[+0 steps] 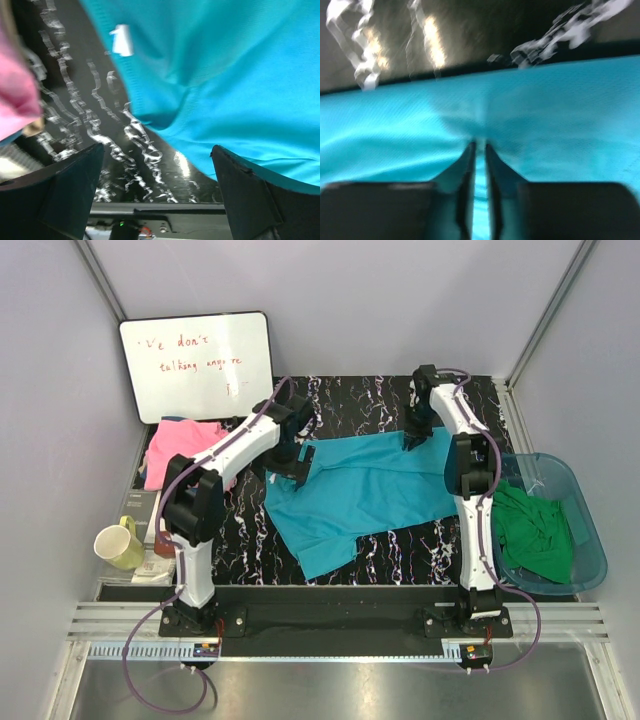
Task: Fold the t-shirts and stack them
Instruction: Fold the flattened tshirt in 1/3 of the way
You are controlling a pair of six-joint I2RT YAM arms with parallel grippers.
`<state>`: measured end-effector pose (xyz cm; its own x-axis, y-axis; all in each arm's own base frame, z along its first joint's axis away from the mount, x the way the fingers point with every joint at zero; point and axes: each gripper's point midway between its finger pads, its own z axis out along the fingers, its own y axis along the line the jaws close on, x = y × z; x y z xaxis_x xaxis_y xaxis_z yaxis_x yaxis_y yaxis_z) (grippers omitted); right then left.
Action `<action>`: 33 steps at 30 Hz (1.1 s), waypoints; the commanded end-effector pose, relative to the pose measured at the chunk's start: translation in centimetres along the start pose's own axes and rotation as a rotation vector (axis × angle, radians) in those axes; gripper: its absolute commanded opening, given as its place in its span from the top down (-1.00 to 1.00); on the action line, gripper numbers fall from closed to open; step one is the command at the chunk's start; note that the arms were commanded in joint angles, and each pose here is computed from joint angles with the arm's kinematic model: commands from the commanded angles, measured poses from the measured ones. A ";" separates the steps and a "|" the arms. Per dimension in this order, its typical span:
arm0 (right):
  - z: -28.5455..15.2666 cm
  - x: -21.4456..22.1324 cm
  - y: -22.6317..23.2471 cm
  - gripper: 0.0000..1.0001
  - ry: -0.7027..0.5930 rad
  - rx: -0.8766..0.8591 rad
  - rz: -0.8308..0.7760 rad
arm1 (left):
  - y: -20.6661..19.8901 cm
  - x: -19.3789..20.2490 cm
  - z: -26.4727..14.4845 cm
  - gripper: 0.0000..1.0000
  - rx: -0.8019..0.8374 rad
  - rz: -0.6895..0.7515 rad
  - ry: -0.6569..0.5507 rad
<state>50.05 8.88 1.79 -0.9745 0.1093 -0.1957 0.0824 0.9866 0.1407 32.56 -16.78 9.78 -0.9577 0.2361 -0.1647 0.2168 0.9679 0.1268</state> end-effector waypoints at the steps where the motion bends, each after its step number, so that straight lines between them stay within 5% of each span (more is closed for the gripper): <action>1: -8.3 -1.3 4.4 0.33 -0.128 -0.220 -0.056 | -3.1 -1.8 -1.5 -0.91 0.172 0.028 -0.099; 3: -9.9 -1.1 4.9 -0.05 -0.155 -0.249 -0.069 | -3.5 -2.2 -0.4 -0.76 0.172 0.044 -0.081; 6: -12.8 -0.9 5.4 -0.34 -0.207 -0.279 -0.088 | -3.8 -3.4 0.9 0.77 0.154 0.054 -0.069; 7: -14.2 -0.9 5.6 -0.37 -0.234 -0.289 -0.098 | -4.0 -3.9 1.3 1.00 0.153 0.055 -0.063; 15: -15.5 -0.4 3.9 -0.53 -0.273 -0.197 -0.093 | -6.2 -4.4 4.8 1.00 0.223 0.102 0.006; 18: -16.1 -0.6 3.3 -0.75 -0.291 -0.165 -0.087 | -6.5 -4.2 6.6 1.00 0.218 0.078 0.047; 19: -16.3 -0.7 3.2 -0.97 -0.298 -0.158 -0.083 | -6.6 -4.2 7.3 1.00 0.219 0.071 0.061; 26: -16.0 0.5 3.2 -1.00 -0.265 -0.165 -0.073 | -5.0 -7.4 9.7 1.00 0.172 -0.026 0.047; 33: -15.6 2.7 2.8 -0.99 -0.217 -0.164 -0.058 | 2.2 -10.9 13.2 1.00 0.112 -0.235 0.043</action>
<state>45.21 10.09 13.73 -0.9326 0.0869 -0.3504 -0.0115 0.9630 0.2693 43.09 -21.07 1.85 -0.9800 0.1367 -0.1446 0.1480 0.9865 -0.0706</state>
